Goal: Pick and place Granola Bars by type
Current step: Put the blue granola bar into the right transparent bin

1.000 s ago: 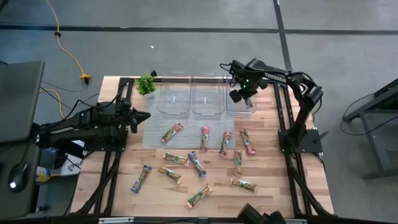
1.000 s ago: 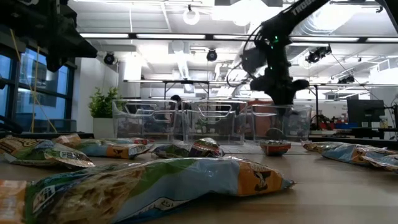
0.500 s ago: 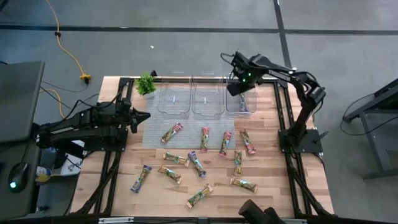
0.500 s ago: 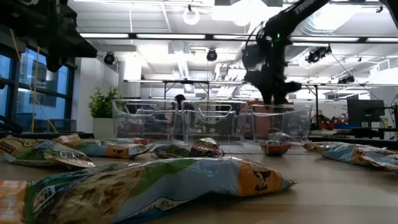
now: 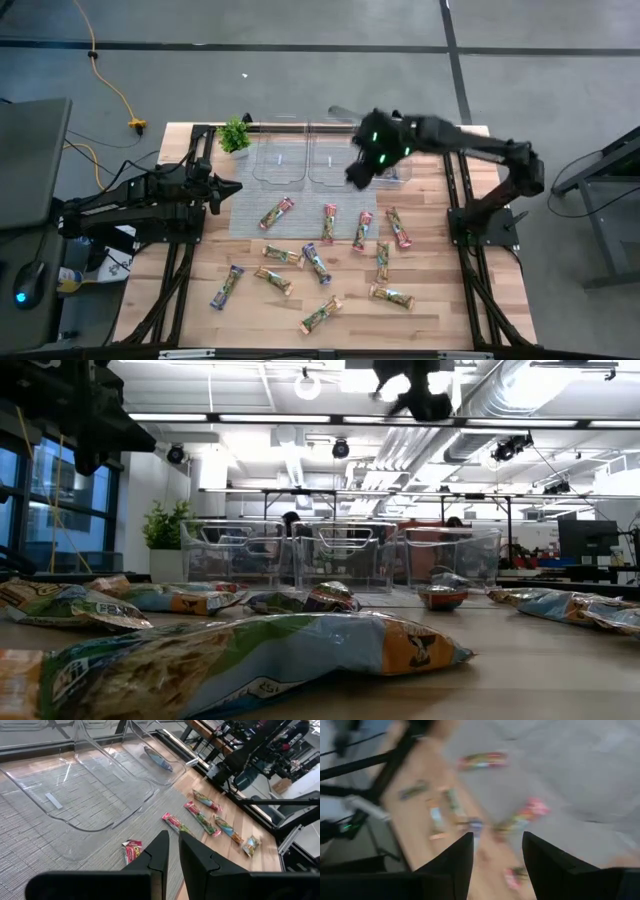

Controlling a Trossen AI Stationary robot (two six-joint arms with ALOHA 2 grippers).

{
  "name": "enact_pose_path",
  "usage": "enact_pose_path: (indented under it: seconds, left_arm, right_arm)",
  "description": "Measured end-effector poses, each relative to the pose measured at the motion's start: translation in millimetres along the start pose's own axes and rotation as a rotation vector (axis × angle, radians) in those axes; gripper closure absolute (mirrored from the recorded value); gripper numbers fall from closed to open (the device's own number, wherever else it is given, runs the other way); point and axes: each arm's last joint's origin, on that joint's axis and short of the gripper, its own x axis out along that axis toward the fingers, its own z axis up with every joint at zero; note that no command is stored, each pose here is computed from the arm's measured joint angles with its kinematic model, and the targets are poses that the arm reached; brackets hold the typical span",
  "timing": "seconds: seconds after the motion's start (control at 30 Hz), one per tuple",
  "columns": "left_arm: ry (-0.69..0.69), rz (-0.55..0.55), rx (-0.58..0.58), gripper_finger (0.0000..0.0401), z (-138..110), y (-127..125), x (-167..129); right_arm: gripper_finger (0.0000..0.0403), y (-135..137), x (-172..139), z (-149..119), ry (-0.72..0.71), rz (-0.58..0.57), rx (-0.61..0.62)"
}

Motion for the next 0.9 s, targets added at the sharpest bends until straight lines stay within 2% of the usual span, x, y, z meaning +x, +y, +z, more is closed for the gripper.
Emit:
enact_pose_path:
  seconds: [0.1, 0.27, 0.47, 0.53, 0.63, 0.8, 0.9]
  left_arm:
    - [0.005, -0.008, 0.000, 0.0361, 0, 0, 0]
    - [0.015, -0.023, -0.001, 0.0361, 0, -1, 0]
    - [0.027, -0.037, 0.005, 0.0361, -1, -1, 0]
    - [0.035, -0.048, 0.005, 0.0361, -1, -1, 0]
    - [0.041, -0.056, 0.004, 0.0361, -1, -1, 0]
    - [0.039, -0.045, 0.004, 0.0361, -2, -1, 0]
    - [0.039, -0.045, 0.004, 0.0361, -2, -1, 0]
  right_arm:
    - [0.0254, 34, 19, -19, -0.001, 0.038, -0.025]
    - [0.0262, 66, 55, -49, 0.018, 0.027, 0.001]
    - [0.0263, 99, 121, -78, 0.101, 0.149, -0.031]
    - [0.0263, 102, 140, -90, 0.164, 0.146, -0.028]
    - [0.0263, 97, 161, -105, 0.233, 0.068, -0.001]
    - [0.0263, 84, 183, -116, 0.211, -0.115, 0.026]
    - [0.0263, 77, 203, -120, 0.220, -0.153, -0.002]
